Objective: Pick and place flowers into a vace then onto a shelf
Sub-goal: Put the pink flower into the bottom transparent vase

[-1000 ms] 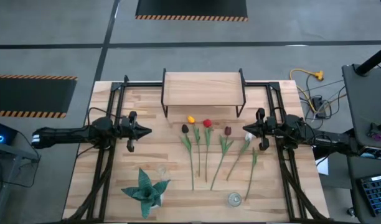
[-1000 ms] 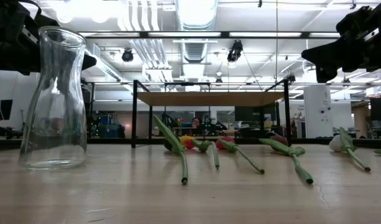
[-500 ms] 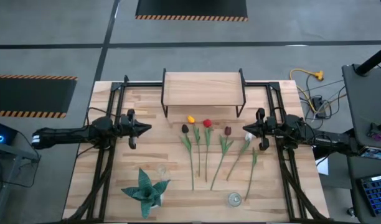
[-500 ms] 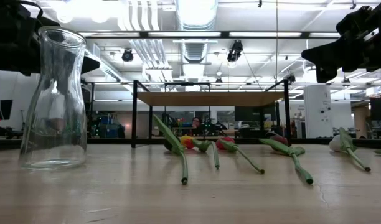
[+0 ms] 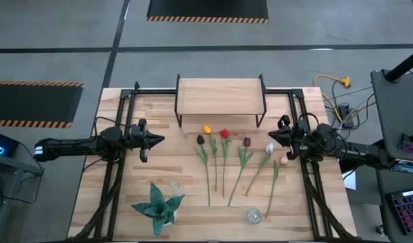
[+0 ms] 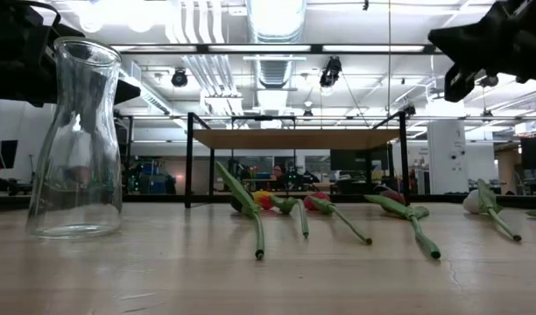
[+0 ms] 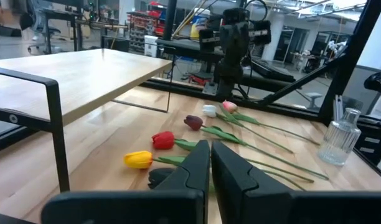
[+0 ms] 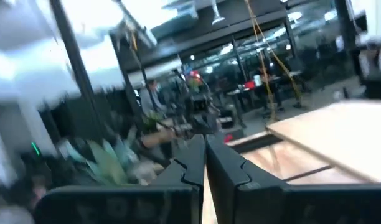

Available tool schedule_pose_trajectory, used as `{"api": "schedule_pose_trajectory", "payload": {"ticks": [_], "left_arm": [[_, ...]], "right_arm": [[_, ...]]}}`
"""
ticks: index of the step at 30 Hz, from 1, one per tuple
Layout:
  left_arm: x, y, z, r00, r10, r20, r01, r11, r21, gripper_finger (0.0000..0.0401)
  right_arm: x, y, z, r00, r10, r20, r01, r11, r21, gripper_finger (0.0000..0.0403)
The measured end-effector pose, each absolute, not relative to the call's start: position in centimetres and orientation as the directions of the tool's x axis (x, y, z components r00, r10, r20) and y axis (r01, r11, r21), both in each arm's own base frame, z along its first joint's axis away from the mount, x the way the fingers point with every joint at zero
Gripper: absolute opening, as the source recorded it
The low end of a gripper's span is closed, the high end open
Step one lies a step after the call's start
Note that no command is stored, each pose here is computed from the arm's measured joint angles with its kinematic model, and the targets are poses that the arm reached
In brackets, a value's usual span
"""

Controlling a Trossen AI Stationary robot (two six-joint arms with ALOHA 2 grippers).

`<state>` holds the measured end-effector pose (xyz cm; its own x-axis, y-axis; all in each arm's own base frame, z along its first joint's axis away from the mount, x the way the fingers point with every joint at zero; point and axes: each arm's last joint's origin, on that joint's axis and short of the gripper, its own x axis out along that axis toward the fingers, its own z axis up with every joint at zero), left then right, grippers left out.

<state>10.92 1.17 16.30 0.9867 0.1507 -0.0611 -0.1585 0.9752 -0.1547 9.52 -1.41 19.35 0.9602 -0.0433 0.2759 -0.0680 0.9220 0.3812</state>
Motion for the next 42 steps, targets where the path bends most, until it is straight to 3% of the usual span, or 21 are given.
{"api": "schedule_pose_trajectory", "payload": {"ticks": [4,6,12,18,26,34,42], "left_arm": [[10.9,1.2,16.3,0.987,0.151,-0.061,-0.158,0.975,-0.155,0.0000],[10.9,1.2,16.3,0.987,0.151,-0.061,-0.158,0.975,-0.155,0.0000],[10.9,1.2,16.3,0.987,0.152,-0.061,-0.160,0.973,-0.166,0.0000],[10.9,1.2,16.3,0.986,0.153,-0.061,-0.161,0.973,-0.165,0.0000],[10.9,1.2,16.3,0.986,0.152,-0.061,-0.160,0.973,-0.166,0.0000],[10.9,1.2,16.3,0.987,0.150,-0.061,-0.159,0.968,-0.196,0.0000],[10.9,1.2,16.3,0.987,0.150,-0.061,-0.159,0.968,-0.196,0.0000]], "right_arm": [[9.4,-2.0,19.3,0.927,-0.256,0.274,-0.009,0.715,0.699,0.0009],[9.5,-2.3,19.2,0.909,-0.330,0.254,0.004,0.617,0.787,0.0009],[9.8,-2.3,19.0,0.914,-0.336,0.227,-0.023,0.516,0.856,0.0023],[10.0,-1.9,21.2,0.952,-0.203,0.228,-0.090,0.527,0.845,0.0079],[10.5,-1.7,24.1,0.968,-0.195,-0.158,0.226,0.406,0.885,0.0157],[12.7,-1.5,29.0,0.894,-0.278,-0.350,0.438,0.385,0.812,0.0193],[14.3,-0.8,29.4,0.590,-0.213,-0.779,0.807,0.189,0.559,0.0203]]}}
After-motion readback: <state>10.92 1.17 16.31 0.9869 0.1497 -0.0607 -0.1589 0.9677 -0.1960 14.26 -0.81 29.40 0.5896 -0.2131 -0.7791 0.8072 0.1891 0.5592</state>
